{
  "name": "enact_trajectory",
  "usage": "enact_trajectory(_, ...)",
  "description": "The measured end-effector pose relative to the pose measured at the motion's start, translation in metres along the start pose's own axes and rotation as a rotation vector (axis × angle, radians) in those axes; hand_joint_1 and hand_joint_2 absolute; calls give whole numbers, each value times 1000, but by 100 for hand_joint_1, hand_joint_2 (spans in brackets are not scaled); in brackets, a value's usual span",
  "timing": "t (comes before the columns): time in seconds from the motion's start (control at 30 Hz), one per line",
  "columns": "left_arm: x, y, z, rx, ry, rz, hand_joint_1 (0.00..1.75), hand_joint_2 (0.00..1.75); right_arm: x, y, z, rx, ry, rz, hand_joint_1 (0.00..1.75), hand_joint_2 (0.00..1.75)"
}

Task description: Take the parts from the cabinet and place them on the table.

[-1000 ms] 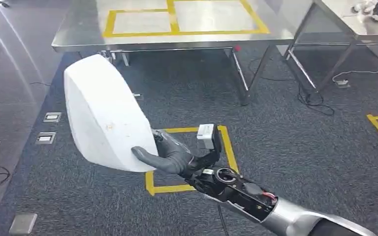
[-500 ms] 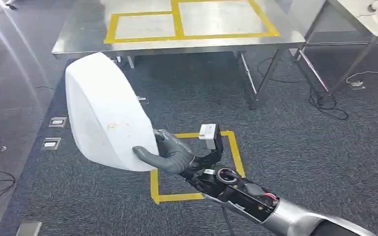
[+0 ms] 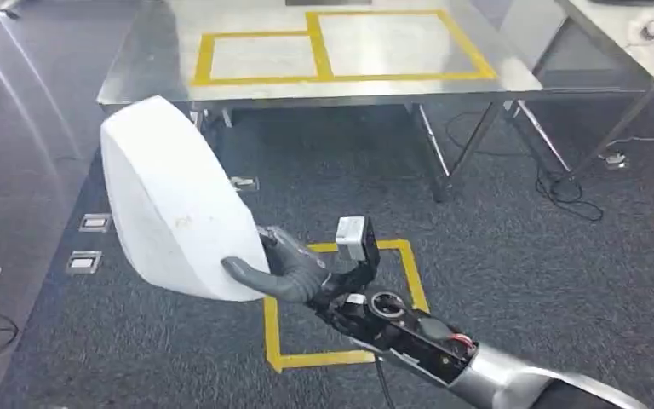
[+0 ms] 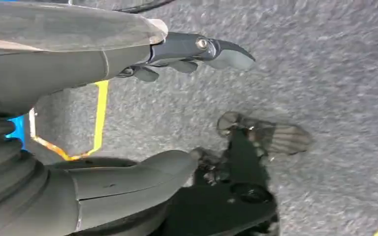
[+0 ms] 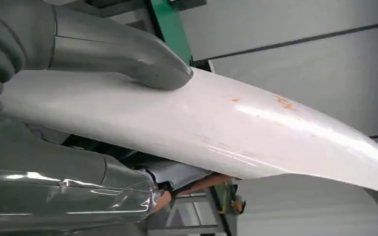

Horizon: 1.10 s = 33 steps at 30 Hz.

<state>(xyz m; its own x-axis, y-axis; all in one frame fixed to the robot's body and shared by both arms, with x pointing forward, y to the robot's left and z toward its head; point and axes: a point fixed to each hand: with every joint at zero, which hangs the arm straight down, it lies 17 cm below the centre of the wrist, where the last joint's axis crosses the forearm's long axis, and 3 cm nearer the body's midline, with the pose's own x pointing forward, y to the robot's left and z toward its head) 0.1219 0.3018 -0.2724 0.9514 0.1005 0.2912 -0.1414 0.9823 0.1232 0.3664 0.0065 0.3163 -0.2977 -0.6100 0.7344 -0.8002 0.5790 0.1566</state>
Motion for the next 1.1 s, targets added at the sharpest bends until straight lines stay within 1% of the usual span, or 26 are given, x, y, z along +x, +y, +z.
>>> enact_trajectory(0.23, -4, -2, 1, -3, 5, 0, 0, 175, -2, 0, 1, -3, 4, -2, 175, 175)
enact_trajectory(0.33, 1, -6, 1, -8, -1, 3, 0, 175, -2, 0, 1, -2, 5, -1, 175, 175)
enact_trajectory(0.73, -2, -3, 1, -10, 2, -3, 0, 175, -1, 2, -2, 4, 1, -1, 175, 175)
enact_trajectory(1.1, -1, -1, 0, -9, 0, -8, 0, 175, 0, -5, 0, -21, 1, 10, 175, 175)
